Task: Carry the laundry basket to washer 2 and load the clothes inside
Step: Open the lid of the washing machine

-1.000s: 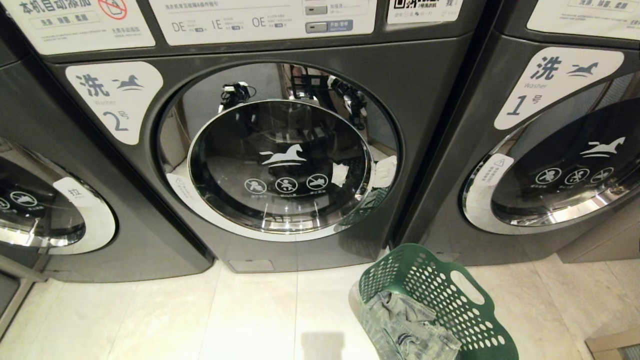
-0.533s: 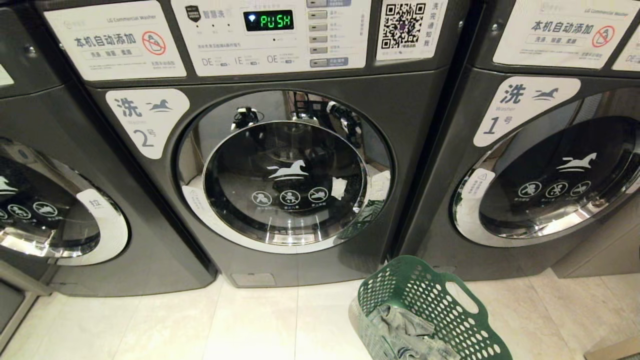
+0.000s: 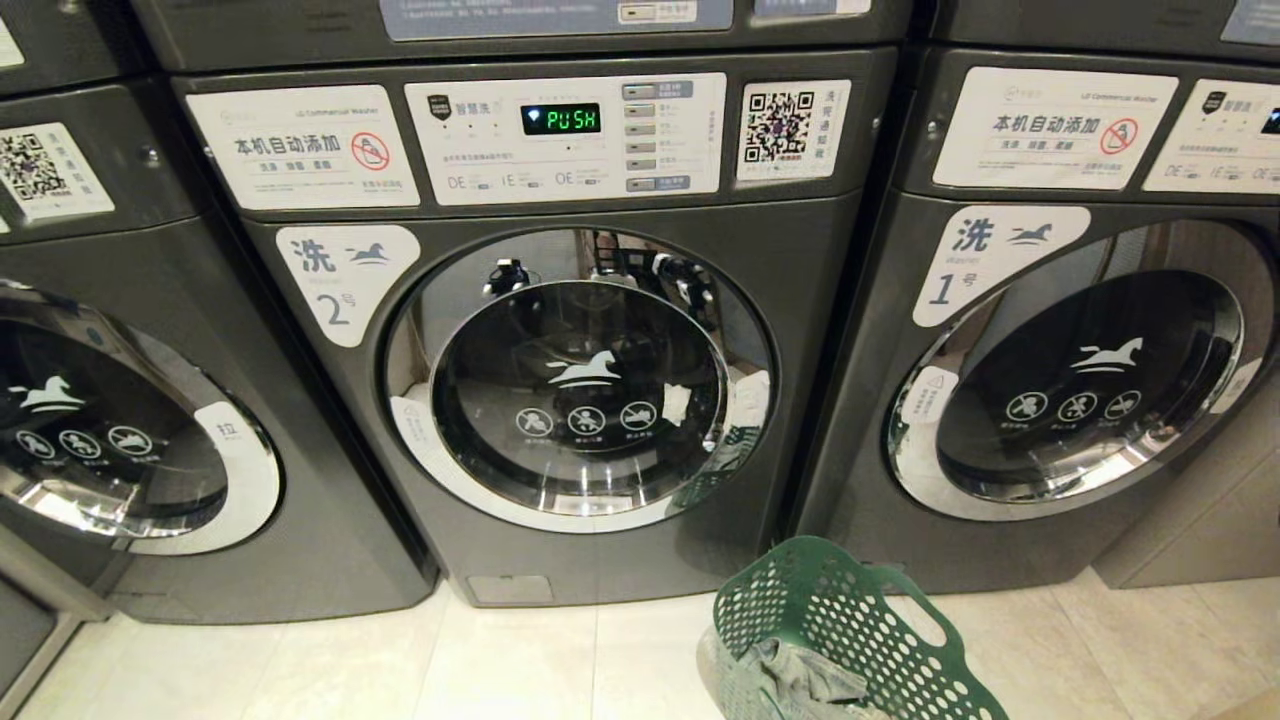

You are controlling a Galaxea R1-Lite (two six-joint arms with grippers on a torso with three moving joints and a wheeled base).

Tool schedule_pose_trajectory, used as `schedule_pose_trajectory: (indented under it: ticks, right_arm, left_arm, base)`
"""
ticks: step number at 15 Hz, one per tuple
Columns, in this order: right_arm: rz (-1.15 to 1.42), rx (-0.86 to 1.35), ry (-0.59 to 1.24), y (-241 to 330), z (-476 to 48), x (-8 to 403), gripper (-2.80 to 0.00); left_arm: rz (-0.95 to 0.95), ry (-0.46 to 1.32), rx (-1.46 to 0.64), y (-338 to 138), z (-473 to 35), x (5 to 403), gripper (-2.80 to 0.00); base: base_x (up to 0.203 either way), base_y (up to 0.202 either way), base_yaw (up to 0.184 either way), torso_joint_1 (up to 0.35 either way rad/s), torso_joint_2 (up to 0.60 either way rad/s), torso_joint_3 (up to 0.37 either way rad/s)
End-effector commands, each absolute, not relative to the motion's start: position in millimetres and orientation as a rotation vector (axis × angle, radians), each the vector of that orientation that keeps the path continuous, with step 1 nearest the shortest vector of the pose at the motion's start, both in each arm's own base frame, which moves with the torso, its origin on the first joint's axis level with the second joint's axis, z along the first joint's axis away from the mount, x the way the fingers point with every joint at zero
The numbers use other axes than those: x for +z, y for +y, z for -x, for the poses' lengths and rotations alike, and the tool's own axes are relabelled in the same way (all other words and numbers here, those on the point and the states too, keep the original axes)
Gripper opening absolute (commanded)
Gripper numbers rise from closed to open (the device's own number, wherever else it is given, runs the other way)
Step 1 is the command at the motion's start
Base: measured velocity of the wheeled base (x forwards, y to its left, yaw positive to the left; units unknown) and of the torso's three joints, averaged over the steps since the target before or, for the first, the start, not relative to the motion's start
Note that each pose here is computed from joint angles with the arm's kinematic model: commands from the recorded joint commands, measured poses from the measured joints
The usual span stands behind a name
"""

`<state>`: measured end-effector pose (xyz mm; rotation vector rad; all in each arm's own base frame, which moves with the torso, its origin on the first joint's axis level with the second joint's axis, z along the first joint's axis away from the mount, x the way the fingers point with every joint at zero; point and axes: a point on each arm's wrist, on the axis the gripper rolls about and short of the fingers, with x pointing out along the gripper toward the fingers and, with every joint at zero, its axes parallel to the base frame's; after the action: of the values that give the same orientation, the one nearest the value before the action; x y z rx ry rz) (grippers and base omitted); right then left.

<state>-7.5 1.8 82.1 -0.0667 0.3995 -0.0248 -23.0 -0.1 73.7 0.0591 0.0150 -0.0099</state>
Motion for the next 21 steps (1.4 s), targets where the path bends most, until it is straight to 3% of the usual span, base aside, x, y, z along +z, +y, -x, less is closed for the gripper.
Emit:
schedule_pose_trajectory:
  ticks: [1,11,21]
  right_arm:
    - [0.067,-0.024,0.403,1.7,7.3,82.0,-2.8]
    - [0.064,-0.025,0.403,1.7,7.3,82.0,-2.8]
    - [0.062,-0.029,0.403,1.7,7.3,82.0,-2.8]
  left_arm:
    - [-0.06,0.017,-0.01,-0.1,22.9,73.1,0.0]
    - [-0.058,0.017,-0.01,-0.1,22.9,73.1,0.0]
    - [-0.061,0.017,-0.011,-0.1,22.8,73.2,0.0]
  base:
    - [0.0,0.0,0.0,0.005,0.0,0.046]
    - [-0.007,0.0,0.0,0.001,0.0,0.016]
    - [-0.164,0.0,0.001,0.003,0.0,0.003]
